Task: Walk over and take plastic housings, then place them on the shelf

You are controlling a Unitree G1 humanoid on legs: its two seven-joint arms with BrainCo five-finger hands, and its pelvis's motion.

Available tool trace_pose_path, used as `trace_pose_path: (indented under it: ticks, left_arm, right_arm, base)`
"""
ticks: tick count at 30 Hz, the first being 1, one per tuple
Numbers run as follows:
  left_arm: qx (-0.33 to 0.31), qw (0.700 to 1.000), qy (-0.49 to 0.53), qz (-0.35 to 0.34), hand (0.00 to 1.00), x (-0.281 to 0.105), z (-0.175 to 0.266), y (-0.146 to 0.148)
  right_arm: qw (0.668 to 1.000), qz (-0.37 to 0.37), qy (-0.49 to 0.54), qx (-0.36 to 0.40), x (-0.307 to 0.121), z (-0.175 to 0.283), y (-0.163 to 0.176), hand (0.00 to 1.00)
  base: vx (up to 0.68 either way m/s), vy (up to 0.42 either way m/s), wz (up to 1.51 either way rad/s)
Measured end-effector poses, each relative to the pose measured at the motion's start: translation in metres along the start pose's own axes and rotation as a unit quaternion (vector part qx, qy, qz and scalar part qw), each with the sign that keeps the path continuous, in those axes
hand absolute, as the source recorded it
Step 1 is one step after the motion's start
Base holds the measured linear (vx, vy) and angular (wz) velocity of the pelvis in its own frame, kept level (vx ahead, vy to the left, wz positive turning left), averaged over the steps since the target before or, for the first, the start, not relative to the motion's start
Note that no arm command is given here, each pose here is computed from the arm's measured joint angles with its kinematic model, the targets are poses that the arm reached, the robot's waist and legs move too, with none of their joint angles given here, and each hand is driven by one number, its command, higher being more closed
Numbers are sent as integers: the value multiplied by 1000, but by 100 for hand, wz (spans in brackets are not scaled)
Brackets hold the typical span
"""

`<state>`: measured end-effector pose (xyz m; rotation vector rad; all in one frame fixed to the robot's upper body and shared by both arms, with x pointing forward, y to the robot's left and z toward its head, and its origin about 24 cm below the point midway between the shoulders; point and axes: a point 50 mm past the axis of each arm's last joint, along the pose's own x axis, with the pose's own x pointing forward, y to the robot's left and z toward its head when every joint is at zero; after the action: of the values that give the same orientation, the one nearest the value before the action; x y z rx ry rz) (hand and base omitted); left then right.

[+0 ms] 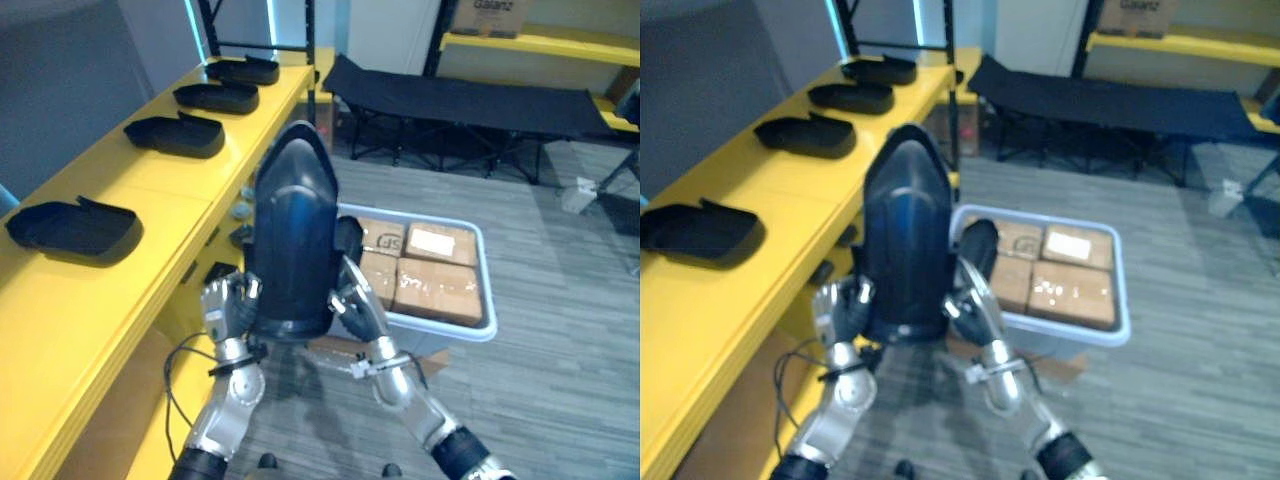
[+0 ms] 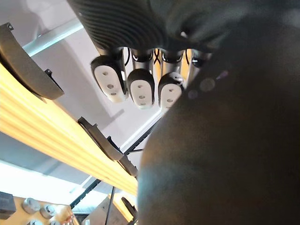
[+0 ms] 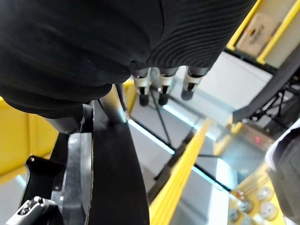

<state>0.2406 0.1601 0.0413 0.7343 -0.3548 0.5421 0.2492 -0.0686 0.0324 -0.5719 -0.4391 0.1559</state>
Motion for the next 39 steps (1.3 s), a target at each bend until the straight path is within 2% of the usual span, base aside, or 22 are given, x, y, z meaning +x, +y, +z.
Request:
trace_pose_path:
  ticks: [3, 10, 16, 33, 39]
  left_arm:
    - [-9, 1000, 1, 8, 100, -1, -2, 0]
    - [-114, 991, 62, 35, 100, 10, -4, 6]
    - [-144, 986, 54, 58, 100, 20, -1, 20]
    - [-134, 987, 45, 71, 100, 27, 0, 27]
    - [-107, 992, 38, 52, 100, 37, 0, 13]
  right_arm:
    - [1000, -3, 3, 9, 3, 2, 0, 0]
    - [995, 14, 0, 102, 29, 19, 2, 0]
    - [991, 18, -38, 124, 41, 36, -1, 0]
    - [992, 29, -40, 119, 50, 41, -3, 0]
    - [994, -11, -8, 111, 55, 33, -3, 0]
  base:
    - [31, 1, -2]
    - [3, 4, 0]
    - [-3, 9, 3]
    - [-1, 4, -1]
    - [26, -20, -6]
